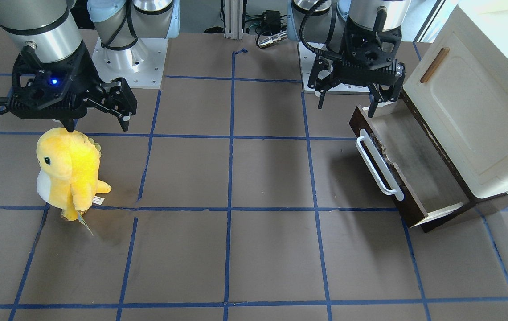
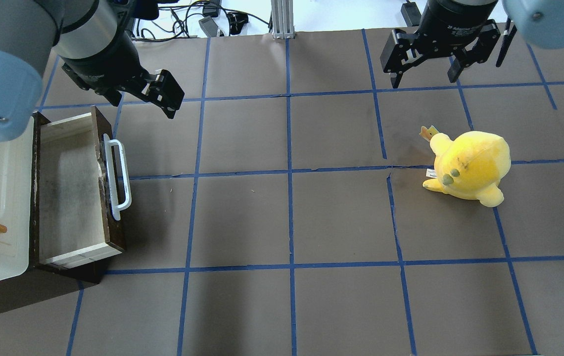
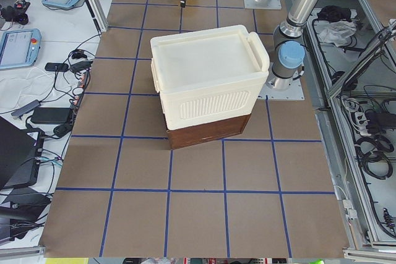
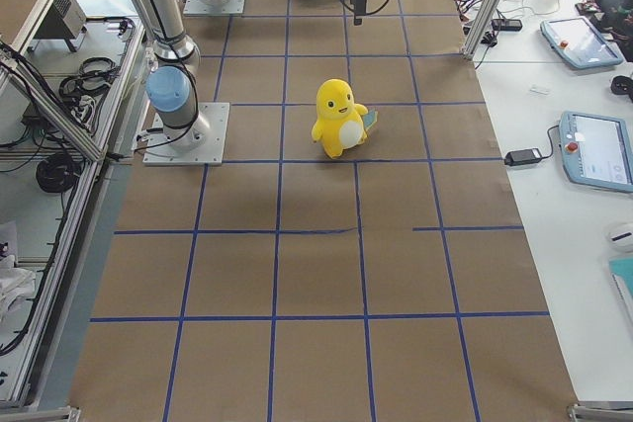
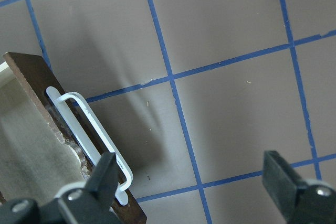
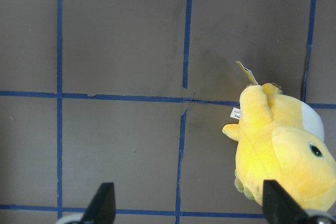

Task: Pull drawer sideways

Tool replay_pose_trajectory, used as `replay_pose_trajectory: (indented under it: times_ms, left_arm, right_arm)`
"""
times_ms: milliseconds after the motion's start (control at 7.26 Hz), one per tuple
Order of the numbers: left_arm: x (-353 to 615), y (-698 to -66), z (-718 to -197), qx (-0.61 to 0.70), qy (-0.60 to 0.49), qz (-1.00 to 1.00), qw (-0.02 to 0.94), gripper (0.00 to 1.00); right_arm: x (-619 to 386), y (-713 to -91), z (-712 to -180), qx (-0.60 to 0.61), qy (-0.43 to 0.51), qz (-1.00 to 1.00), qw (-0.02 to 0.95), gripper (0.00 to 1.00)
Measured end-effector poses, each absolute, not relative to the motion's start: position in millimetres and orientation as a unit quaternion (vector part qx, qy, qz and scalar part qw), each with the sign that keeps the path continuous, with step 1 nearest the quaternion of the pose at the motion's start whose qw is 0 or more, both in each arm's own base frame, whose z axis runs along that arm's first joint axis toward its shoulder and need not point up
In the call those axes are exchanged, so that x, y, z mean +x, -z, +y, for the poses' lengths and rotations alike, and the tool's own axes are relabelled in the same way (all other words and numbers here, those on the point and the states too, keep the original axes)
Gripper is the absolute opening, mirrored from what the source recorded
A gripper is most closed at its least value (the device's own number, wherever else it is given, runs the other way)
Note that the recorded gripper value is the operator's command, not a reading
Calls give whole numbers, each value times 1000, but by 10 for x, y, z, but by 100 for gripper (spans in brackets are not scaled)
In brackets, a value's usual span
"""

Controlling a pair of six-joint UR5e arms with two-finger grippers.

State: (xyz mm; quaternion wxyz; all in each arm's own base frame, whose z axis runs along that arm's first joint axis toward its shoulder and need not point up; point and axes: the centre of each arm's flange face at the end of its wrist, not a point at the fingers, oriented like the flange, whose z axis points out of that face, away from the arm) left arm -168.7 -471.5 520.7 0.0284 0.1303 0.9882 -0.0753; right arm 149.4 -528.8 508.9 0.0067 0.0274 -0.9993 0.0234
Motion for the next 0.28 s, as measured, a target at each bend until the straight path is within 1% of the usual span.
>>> replay_pose_trajectory:
  times_ms: [275]
  left_arm:
    - [-1683, -5219, -4699, 127, 77, 989, 27, 98]
  right_arm:
    - [1494, -5089, -5288, 27, -23, -999, 7, 100]
